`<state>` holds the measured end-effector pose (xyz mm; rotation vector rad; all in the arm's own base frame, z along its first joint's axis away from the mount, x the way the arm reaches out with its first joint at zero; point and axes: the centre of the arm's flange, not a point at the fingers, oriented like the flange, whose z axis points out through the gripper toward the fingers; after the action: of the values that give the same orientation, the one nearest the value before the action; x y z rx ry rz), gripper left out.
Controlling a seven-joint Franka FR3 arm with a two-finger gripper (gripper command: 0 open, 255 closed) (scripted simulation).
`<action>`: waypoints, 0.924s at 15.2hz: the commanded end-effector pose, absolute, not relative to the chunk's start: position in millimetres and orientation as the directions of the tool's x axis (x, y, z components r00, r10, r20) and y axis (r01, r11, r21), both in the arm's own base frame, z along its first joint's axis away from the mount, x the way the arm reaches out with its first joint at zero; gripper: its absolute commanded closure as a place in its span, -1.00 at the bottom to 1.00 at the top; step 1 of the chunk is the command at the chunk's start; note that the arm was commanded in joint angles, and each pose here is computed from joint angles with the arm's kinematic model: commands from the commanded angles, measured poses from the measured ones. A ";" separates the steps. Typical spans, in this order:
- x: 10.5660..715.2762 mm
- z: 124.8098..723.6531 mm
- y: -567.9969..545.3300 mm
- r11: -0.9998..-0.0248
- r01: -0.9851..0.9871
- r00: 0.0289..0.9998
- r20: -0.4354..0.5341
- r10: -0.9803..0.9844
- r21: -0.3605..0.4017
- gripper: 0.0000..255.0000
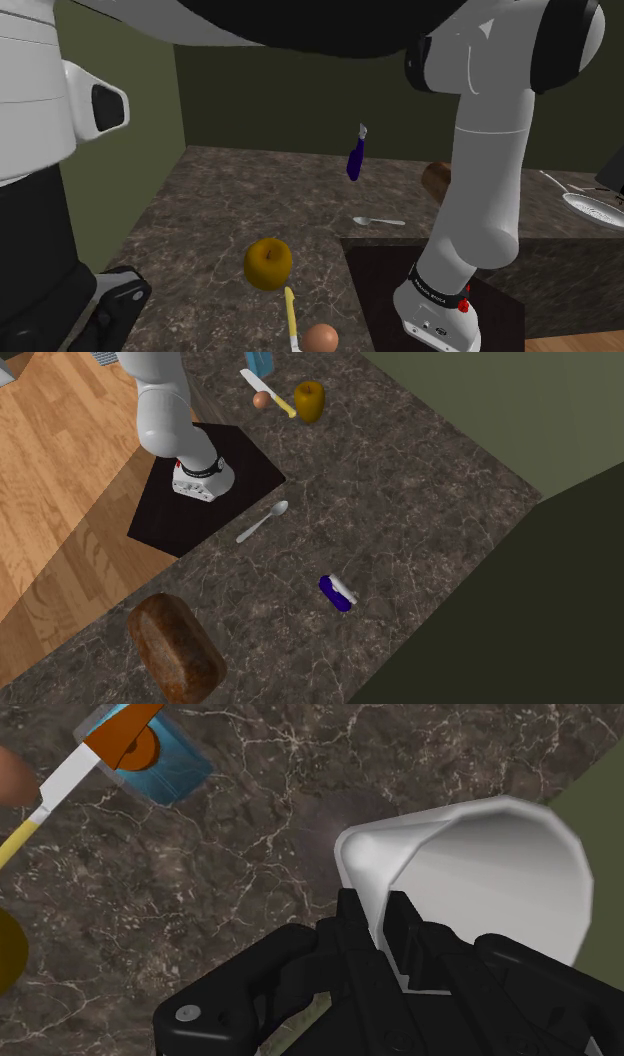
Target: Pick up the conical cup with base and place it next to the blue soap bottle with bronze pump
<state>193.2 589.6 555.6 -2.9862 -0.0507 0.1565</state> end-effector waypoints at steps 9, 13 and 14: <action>193.7 502.0 590.6 -0.988 0.026 0.994 -0.101 0.042 -0.153 1.00; 193.7 480.8 590.6 -0.988 0.026 0.994 -0.101 0.042 -0.153 1.00; 193.7 475.6 590.6 -0.988 0.026 0.994 -0.101 0.042 -0.153 1.00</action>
<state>193.7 590.7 480.2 -2.9861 -0.0507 0.1568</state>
